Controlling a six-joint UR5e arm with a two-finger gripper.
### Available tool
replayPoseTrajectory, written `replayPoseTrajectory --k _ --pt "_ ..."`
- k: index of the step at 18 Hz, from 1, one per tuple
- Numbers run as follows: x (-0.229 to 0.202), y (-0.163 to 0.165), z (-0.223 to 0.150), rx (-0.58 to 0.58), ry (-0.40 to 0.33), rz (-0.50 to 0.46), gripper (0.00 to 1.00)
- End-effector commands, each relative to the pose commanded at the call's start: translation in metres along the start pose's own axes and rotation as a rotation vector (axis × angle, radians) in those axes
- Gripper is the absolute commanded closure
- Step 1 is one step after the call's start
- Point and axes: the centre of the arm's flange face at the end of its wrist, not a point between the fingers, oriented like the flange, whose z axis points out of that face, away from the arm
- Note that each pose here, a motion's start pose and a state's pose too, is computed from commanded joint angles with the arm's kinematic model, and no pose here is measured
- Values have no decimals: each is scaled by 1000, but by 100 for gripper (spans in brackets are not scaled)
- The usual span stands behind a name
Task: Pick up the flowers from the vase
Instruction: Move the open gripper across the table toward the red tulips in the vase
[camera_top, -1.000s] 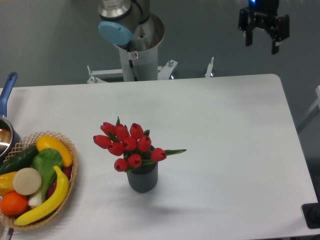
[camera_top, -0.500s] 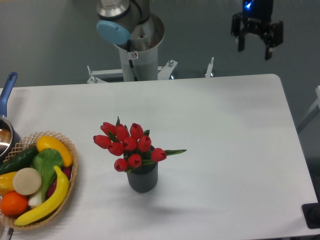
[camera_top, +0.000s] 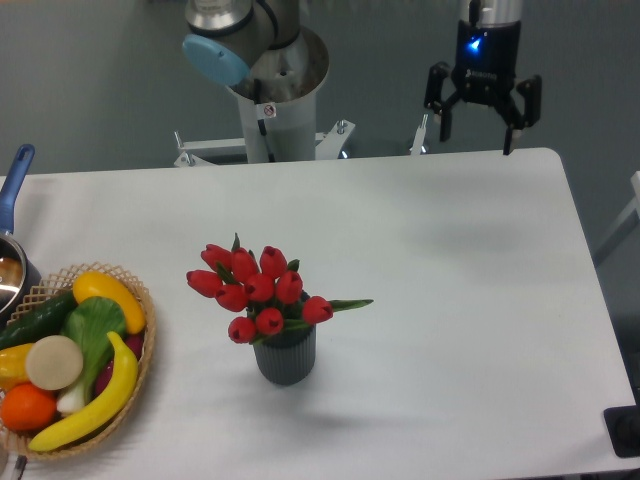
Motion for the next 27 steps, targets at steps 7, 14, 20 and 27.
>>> replayPoseTrajectory --k 7,14,20,27 --pt "15 -25 24 99 77 -45 0" --pt "49 -57 64 195 173 28 0" --pt "77 -74 95 285 236 91 0" --pt "82 -91 129 497 342 114 0"
